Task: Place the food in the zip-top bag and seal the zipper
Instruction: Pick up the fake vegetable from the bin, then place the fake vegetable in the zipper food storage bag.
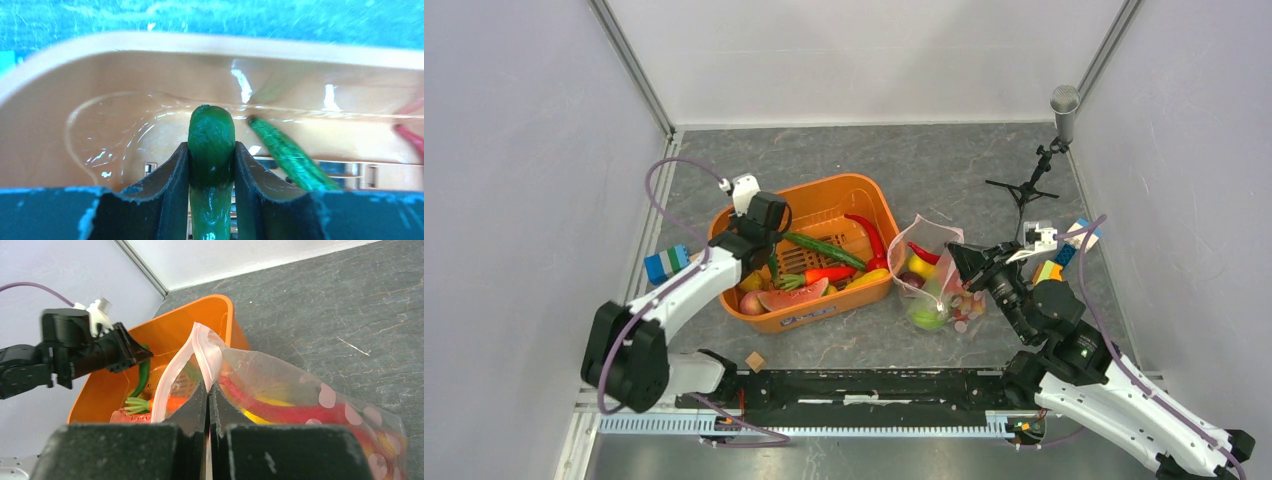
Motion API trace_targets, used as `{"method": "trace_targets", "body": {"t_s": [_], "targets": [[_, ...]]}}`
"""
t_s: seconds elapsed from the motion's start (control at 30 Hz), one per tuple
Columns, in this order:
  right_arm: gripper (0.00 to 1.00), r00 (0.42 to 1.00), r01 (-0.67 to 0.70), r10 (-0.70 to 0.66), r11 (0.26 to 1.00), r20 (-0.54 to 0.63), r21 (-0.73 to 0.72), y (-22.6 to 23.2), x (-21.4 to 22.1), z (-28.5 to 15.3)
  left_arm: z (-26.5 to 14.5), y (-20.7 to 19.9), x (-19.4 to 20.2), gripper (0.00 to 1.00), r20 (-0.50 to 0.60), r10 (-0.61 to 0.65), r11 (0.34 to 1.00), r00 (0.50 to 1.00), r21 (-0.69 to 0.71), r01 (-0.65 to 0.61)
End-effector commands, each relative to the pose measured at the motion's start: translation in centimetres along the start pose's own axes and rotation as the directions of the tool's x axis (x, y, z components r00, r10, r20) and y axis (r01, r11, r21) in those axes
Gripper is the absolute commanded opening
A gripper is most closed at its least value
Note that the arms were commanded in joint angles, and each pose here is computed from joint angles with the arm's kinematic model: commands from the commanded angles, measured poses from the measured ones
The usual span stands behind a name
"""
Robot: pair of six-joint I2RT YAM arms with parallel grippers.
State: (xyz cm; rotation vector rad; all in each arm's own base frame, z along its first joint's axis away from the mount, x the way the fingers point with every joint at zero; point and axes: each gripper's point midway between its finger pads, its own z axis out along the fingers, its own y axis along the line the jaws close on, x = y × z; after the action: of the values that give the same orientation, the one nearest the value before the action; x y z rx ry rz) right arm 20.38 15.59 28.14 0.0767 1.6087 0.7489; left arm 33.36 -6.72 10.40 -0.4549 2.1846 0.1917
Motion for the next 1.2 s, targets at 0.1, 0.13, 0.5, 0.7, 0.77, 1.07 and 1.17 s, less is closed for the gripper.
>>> {"method": "trace_targets", "body": {"t_s": [0.1,0.13,0.5,0.7,0.77,1.07,1.17], "targets": [[0.02,0.999,-0.022,0.022,1.000,0.037,-0.019,0.6,-1.0,0.1,-4.3,-0.7,-5.1,0.11,0.143,-0.132,0.981,0.981,0.164,0.108],[0.02,0.999,-0.020,0.021,1.000,0.035,-0.018,0.6,-0.9,0.1,-4.8,-0.8,-5.5,0.09,0.154,-0.149,0.974,0.977,0.191,0.118],[0.02,0.999,-0.033,0.034,0.999,0.029,-0.043,1.1,-0.6,0.3,-15.2,-5.7,-11.3,0.06,0.274,-0.351,0.699,0.895,0.713,0.056],[0.02,0.998,-0.054,0.056,0.996,0.021,-0.076,1.8,-0.4,0.4,-25.6,-11.4,-11.1,0.08,0.210,-0.337,0.179,0.918,0.971,-0.157],[0.02,0.998,-0.058,0.060,0.994,0.015,-0.089,2.0,-0.3,0.4,-28.1,-12.2,-10.7,0.08,0.210,-0.338,0.055,0.917,0.977,-0.204],[0.02,0.997,-0.080,0.078,0.984,-0.017,-0.156,3.5,0.3,0.6,-35.6,-16.4,-5.9,0.03,0.338,-0.260,-0.247,0.904,0.882,-0.401],[0.02,0.996,-0.091,0.090,0.980,-0.012,-0.177,4.0,0.1,0.7,-38.0,-16.6,-7.1,0.02,0.380,-0.437,-0.240,0.815,0.824,-0.513]]}}
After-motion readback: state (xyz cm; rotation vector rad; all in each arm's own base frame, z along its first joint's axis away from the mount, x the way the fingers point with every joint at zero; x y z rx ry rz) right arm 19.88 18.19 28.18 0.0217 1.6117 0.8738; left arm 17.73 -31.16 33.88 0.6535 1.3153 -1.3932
